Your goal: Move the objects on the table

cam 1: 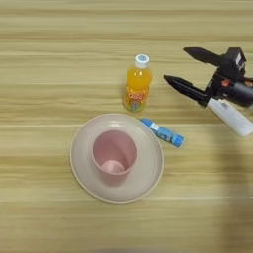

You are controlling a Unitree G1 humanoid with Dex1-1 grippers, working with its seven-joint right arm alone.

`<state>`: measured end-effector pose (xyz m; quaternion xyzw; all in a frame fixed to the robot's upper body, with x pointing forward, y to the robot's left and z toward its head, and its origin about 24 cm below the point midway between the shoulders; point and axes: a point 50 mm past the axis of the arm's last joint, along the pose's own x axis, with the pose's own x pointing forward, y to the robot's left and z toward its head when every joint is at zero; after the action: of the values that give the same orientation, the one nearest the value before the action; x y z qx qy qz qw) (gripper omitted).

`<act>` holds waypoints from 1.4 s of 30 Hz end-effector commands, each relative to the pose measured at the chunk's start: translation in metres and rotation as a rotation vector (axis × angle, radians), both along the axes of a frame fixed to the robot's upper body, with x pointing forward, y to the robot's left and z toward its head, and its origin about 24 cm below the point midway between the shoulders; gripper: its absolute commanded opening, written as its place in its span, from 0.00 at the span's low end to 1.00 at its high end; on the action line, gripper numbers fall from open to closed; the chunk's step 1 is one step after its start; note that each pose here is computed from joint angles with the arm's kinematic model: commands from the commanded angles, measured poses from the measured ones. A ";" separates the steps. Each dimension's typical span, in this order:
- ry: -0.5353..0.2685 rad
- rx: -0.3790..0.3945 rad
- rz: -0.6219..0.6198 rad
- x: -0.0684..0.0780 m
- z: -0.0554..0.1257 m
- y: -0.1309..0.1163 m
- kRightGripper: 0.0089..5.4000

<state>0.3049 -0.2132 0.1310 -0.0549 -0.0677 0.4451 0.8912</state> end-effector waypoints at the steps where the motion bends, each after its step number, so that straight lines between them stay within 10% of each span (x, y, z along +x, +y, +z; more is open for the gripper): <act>1: -0.134 0.015 -0.041 0.010 0.031 0.013 0.99; 42: -0.144 -0.130 -0.144 0.035 -0.012 0.082 0.99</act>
<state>0.3256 -0.1388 0.0789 -0.1236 -0.0238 0.3883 0.9129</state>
